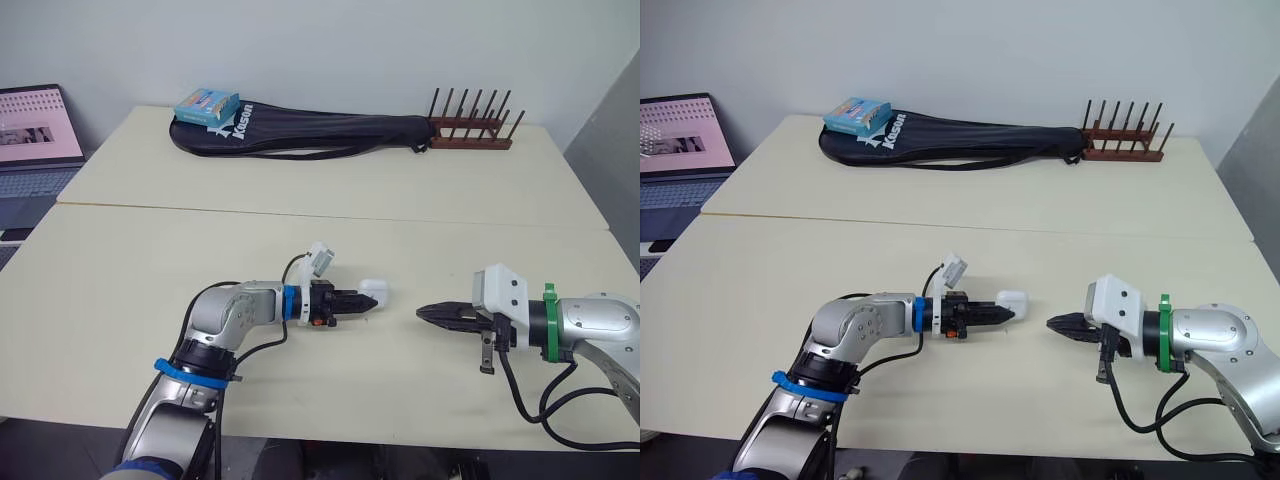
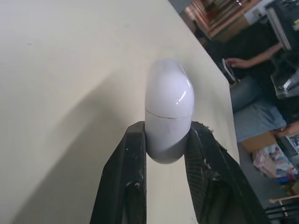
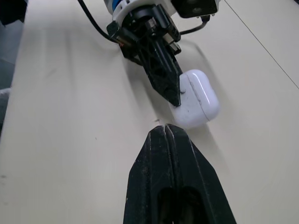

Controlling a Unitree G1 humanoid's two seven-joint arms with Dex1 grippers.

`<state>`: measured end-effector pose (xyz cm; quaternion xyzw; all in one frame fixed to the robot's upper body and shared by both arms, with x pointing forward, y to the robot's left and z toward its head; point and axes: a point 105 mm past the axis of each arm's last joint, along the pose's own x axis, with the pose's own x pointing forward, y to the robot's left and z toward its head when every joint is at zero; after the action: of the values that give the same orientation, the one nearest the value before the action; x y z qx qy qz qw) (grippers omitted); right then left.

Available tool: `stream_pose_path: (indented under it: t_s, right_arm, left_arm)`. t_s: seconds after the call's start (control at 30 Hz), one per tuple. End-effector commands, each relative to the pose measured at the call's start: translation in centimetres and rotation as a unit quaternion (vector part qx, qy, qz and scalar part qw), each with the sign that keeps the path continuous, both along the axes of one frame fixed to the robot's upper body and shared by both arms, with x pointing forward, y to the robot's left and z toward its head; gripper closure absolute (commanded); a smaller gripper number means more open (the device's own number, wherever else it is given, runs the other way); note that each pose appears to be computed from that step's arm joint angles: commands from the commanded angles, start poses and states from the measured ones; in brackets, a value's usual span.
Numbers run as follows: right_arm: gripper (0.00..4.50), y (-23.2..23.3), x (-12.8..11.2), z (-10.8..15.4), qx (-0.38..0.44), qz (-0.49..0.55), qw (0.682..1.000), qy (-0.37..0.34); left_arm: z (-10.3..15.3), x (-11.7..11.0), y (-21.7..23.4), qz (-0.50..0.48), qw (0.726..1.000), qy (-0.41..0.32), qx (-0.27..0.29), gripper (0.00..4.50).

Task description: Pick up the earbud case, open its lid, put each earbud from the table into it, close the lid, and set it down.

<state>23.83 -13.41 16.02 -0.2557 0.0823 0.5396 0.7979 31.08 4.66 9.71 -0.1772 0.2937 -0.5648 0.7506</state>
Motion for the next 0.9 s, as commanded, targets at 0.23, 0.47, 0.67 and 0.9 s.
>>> stream_pose_path:
  t_s: [0.23,0.47,0.67,0.9]
  right_arm:
    - [4.50,-0.4,0.4,0.7,-0.010,-0.020,1.000,-0.010]
    - [4.13,-0.7,0.6,0.8,-0.017,-0.015,1.000,-0.005]
    - [2.14,-1.4,1.2,2.1,-0.031,0.003,0.999,-0.016]
    - [0.02,-3.4,0.9,4.1,-0.062,0.058,0.996,-0.031]
  left_arm:
    - [-2.2,1.1,2.5,0.016,0.997,-0.002,0.076,2.18]
    - [-1.8,-0.8,7.8,0.007,0.985,-0.086,0.150,0.08]
    - [0.1,-3.5,13.0,-0.009,0.950,-0.216,0.225,0.00]
    - [5.2,-5.6,16.1,0.001,0.899,-0.352,0.262,0.00]
